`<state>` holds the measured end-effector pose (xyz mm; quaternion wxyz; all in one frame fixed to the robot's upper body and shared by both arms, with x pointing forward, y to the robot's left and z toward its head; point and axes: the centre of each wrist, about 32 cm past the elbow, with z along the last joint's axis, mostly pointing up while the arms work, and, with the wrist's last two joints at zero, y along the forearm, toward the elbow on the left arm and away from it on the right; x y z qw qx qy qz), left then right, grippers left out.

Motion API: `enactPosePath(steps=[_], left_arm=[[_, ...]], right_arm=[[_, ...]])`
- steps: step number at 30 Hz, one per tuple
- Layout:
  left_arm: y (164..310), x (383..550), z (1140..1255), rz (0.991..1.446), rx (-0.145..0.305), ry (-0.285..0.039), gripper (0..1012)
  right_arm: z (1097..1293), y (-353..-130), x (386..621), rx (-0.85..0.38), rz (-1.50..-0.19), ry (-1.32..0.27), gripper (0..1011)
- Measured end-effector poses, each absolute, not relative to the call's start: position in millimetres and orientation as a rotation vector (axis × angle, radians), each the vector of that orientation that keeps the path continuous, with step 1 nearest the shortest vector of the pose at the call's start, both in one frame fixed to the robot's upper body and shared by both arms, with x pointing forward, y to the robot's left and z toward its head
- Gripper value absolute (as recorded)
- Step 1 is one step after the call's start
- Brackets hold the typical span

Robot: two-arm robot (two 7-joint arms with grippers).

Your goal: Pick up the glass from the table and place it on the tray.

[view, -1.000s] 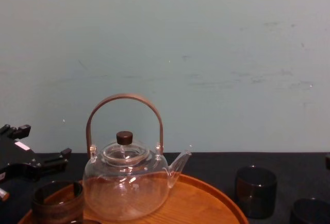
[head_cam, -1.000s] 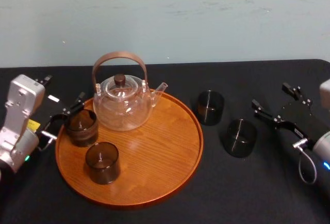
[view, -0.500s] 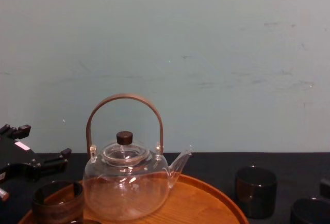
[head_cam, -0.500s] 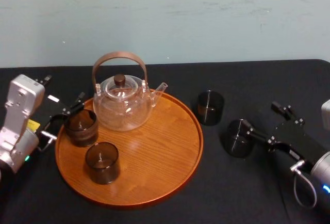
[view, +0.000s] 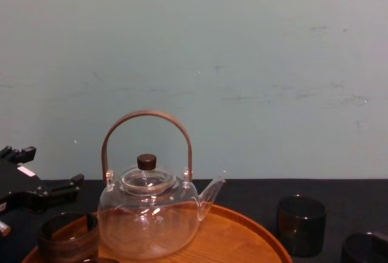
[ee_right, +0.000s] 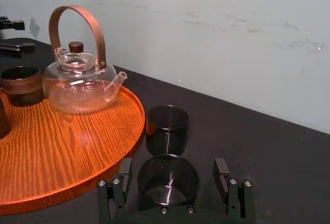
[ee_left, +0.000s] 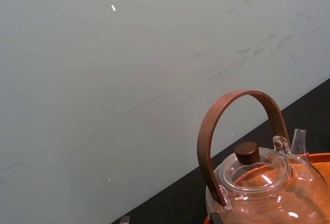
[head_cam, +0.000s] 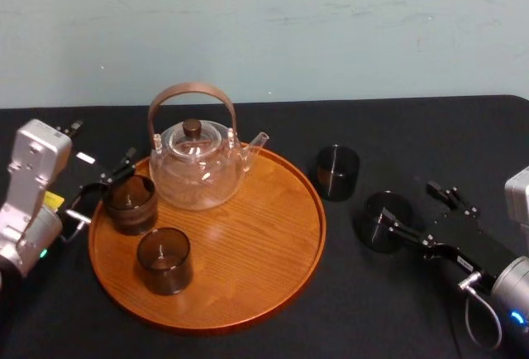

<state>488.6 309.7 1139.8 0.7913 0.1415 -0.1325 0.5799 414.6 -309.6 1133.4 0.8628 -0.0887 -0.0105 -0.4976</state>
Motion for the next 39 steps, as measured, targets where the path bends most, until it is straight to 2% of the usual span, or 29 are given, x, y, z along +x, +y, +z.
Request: enactPosePath(steps=[25,39], left_arm=[[309.7,488.6,1139.8,1.248,0.304,-0.285,1001],[309.7,488.6,1139.8,1.248,0.304,-0.285,1001]], right_arm=[[1115.9,-310.8,416.9,-0.213,-1.036,0.046,1002],[1115.6,-308.2,425.2,-0.237,-1.025,0.074,1002]])
